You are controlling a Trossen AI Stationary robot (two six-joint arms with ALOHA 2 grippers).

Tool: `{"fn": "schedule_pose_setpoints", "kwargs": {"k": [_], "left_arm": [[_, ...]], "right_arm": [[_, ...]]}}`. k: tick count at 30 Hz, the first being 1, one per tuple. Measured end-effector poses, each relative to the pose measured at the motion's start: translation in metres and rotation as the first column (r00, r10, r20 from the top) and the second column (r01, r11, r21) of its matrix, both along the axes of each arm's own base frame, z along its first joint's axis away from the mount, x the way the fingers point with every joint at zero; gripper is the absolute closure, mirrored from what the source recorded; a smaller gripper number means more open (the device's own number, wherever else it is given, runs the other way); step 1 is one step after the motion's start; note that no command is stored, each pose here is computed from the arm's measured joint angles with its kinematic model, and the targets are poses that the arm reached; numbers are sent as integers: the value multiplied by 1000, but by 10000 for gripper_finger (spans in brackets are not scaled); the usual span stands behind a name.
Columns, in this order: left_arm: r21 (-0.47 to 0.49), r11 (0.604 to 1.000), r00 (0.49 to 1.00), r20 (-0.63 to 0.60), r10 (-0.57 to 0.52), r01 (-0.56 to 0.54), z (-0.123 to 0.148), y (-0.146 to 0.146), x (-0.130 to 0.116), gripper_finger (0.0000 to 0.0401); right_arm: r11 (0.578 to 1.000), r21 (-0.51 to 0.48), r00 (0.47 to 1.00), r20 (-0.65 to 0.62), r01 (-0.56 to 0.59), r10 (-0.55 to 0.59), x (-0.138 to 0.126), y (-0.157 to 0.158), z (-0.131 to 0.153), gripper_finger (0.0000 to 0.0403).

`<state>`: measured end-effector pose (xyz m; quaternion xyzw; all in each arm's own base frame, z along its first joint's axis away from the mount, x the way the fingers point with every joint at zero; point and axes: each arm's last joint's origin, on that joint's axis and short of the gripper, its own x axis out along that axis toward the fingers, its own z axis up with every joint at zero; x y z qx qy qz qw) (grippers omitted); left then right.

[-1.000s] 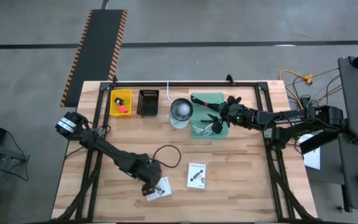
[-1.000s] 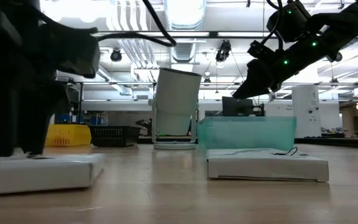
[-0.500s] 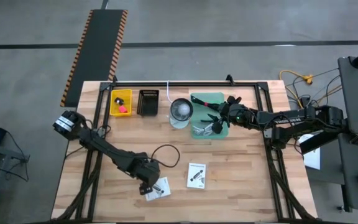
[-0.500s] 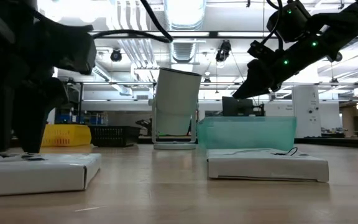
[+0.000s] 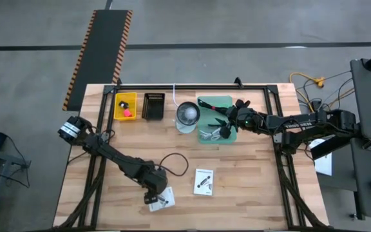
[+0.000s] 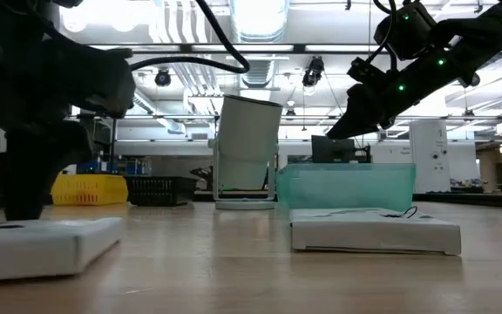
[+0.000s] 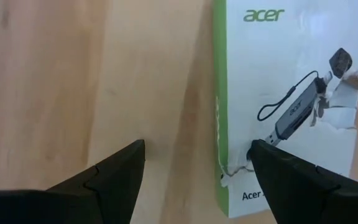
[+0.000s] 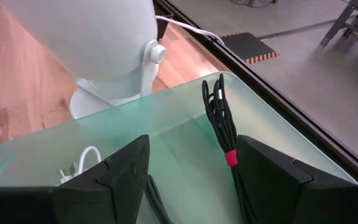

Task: Pick and place items into bin
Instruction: Put the right card reader box into the black bin

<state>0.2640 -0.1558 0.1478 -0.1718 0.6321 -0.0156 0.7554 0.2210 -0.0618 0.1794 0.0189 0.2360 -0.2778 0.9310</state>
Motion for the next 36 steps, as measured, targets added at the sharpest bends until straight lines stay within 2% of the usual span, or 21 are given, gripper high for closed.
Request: {"fn": "schedule_pose_setpoints", "kwargs": {"k": [6,15,36], "left_arm": [[-11,997,997,25,-74,74,9,-1,1,125],[-5,998,998,8,-67,68,21,4,-7,125],[-29,996,995,55,-79,81,18,-6,-4,125]], "right_arm": [[1000,0,1000,-1,0,0,0,0,0,177],[1000,1,1000,-1,0,0,0,0,0,177],[1000,0,1000,-2,0,0,0,0,-1,177]]}}
